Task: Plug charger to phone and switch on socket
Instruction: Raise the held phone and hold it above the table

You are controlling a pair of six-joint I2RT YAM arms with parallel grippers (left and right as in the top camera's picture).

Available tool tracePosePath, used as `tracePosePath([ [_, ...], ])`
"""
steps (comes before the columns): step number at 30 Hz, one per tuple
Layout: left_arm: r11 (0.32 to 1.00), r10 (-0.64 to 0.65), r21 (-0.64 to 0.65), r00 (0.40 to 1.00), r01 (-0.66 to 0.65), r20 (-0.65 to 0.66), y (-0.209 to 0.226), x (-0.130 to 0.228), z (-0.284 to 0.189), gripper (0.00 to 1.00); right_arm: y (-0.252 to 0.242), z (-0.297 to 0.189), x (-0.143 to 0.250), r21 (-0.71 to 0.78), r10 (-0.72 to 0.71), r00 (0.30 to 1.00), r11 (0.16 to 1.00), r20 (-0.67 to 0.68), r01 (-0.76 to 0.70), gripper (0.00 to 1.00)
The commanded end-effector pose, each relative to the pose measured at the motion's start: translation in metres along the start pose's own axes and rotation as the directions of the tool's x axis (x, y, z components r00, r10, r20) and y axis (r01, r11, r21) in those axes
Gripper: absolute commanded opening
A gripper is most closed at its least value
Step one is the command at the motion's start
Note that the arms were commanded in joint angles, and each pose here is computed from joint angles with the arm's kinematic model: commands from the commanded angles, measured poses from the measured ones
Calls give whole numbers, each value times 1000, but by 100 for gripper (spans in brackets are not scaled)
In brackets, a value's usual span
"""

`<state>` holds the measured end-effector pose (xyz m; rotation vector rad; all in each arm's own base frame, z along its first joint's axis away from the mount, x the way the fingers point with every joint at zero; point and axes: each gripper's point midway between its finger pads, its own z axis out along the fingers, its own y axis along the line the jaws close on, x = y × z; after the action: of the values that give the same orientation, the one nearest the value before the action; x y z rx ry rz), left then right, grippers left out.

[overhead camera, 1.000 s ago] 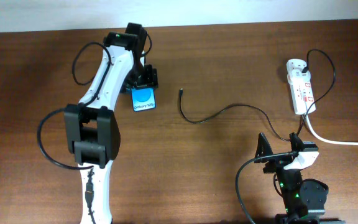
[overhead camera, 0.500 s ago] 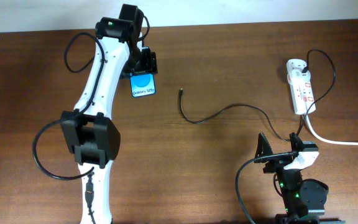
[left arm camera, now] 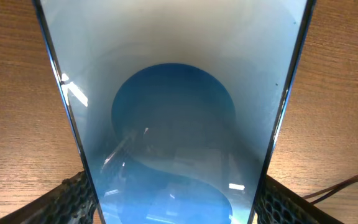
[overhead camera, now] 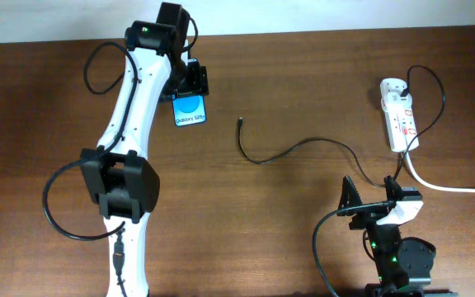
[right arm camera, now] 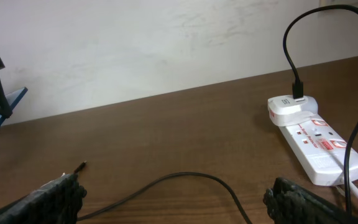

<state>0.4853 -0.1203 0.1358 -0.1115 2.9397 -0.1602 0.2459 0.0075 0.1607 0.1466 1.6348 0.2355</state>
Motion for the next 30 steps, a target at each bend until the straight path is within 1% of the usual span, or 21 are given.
tracePosePath([
  [1, 1000, 15, 16, 1000, -15, 15, -4, -4, -4, 73, 0, 0, 1, -7, 9, 1000, 1000, 0, -9, 98],
  [30, 1000, 15, 13, 1000, -15, 5, -4, -1, -5, 72, 0, 0, 1, -7, 9, 1000, 1000, 0, -9, 98],
])
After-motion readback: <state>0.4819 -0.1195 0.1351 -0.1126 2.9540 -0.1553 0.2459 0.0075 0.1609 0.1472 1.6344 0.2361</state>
